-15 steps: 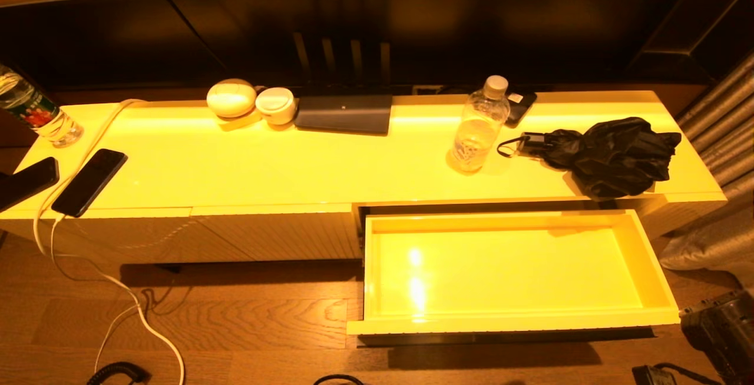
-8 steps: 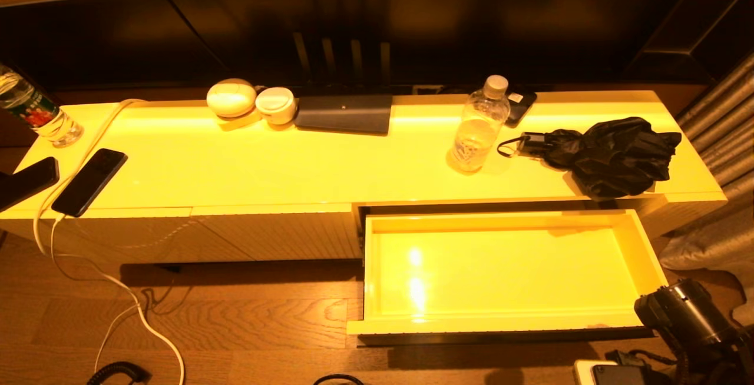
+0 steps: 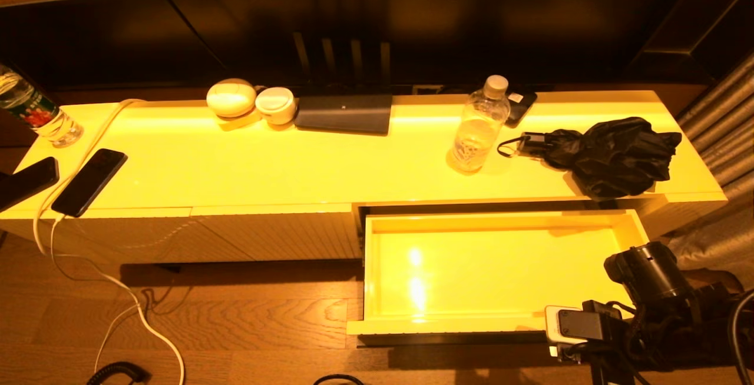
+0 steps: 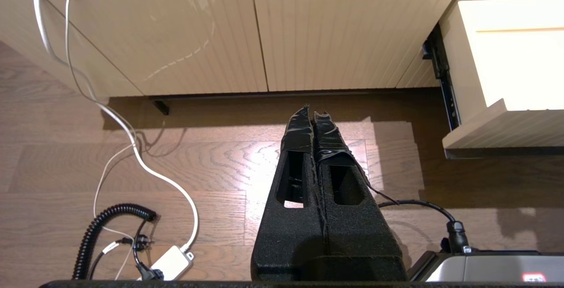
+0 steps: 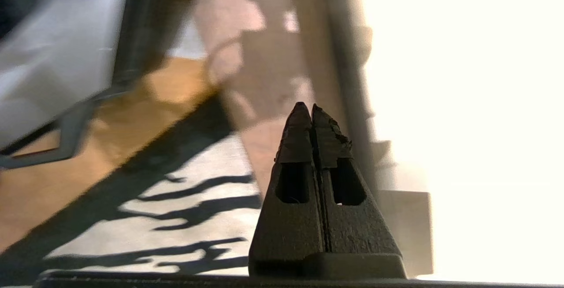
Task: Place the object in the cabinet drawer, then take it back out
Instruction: Close the drawer
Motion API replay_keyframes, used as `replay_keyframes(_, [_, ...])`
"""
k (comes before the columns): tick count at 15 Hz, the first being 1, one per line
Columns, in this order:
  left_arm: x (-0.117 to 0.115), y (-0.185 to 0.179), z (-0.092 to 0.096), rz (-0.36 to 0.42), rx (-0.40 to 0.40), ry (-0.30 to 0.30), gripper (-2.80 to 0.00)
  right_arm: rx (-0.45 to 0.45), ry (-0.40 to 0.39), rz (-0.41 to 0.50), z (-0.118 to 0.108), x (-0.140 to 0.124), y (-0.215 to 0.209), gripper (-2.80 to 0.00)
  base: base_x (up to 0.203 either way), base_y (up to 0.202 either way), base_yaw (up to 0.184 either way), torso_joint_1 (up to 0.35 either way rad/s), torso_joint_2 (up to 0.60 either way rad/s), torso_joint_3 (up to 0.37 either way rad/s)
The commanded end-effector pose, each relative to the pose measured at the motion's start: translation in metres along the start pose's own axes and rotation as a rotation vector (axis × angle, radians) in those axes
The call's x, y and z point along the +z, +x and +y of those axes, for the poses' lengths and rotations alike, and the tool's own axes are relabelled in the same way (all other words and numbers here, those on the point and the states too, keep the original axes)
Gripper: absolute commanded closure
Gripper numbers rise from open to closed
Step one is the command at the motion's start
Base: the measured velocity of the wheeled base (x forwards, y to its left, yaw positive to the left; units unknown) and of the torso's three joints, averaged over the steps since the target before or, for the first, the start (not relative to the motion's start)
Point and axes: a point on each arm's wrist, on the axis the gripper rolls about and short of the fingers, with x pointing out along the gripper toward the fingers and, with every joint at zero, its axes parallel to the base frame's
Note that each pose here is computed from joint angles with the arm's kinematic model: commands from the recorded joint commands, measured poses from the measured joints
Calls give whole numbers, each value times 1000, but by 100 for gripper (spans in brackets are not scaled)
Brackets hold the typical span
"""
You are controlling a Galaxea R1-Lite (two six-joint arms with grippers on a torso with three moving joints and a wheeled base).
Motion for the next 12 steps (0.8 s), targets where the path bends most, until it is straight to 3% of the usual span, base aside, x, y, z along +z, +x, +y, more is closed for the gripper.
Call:
replay_keyframes(1, [0,0,0,1,0,0,0,-39,-12,4,-11,4,12,0,0,0,0,0,0,0])
replay_keyframes(12, [-1,0,0,2,0,0,0,-254,-58,-44,-53,33,25,0,0,0,0,0,0,0])
